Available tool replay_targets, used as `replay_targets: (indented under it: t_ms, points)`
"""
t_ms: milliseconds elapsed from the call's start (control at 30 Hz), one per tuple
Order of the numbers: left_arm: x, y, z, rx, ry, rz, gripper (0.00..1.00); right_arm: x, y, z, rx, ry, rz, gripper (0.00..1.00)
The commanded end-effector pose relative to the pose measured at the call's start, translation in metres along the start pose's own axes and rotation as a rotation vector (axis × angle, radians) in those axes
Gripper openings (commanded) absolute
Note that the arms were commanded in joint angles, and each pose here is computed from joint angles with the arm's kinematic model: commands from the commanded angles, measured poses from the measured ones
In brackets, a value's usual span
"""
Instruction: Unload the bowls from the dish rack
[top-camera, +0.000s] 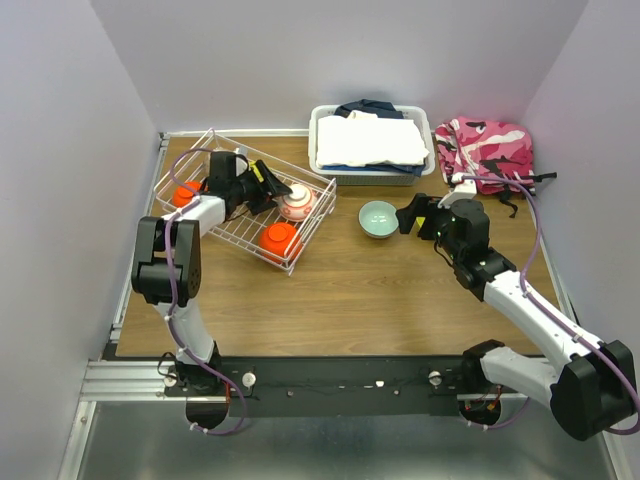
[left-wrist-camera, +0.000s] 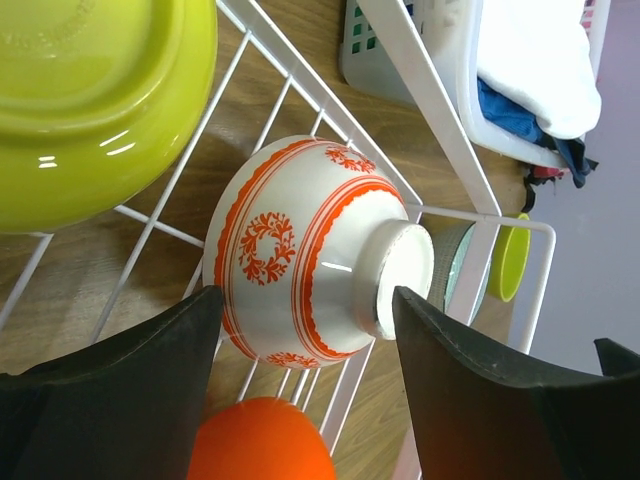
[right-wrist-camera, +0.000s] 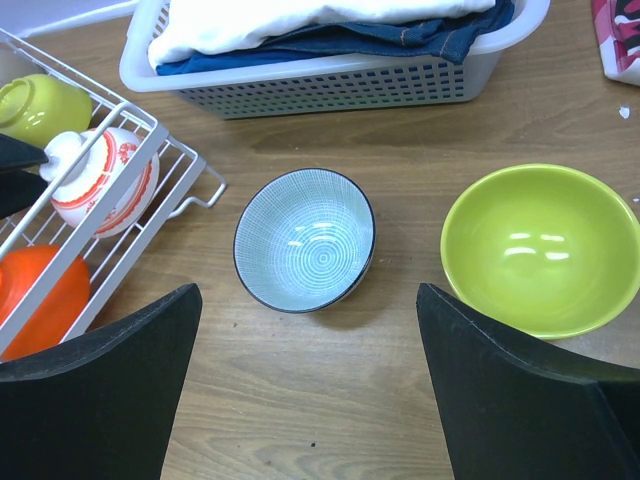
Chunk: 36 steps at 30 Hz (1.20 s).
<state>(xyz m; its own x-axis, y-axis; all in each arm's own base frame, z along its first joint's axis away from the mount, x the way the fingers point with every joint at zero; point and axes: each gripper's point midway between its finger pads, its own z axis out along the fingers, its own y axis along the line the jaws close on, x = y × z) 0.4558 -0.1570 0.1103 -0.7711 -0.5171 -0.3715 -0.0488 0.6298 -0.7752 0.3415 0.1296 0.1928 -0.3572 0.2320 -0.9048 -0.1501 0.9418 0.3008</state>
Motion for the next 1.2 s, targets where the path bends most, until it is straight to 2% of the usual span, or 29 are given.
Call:
replay_targets:
  t_ms: [0,300,433,567,867,1167]
  points:
    - [0.011,-0.006,0.011,0.043,0.03,-0.056,0.77,-0.003,0.001,0.001,-0.005,0.0,-0.014,0.96]
    - [-0.008,-0.033,0.015,0.08,-0.005,-0.046,0.8,-0.02,0.007,-0.004,-0.014,-0.016,-0.019,0.96]
    - [-0.008,-0.026,0.009,0.031,-0.009,0.028,0.89,-0.031,0.014,-0.008,-0.035,-0.025,-0.02,0.96]
    - [-0.002,-0.015,0.004,-0.007,0.018,0.153,0.98,-0.028,0.017,-0.012,-0.049,0.019,-0.025,0.96]
    - [0.009,-0.016,-0.003,0.012,0.121,0.287,0.99,-0.024,0.022,-0.014,-0.063,0.081,-0.031,0.96]
    - [0.006,-0.025,0.009,0.054,0.153,0.291,0.99,-0.024,0.027,-0.007,-0.066,0.131,-0.031,0.95]
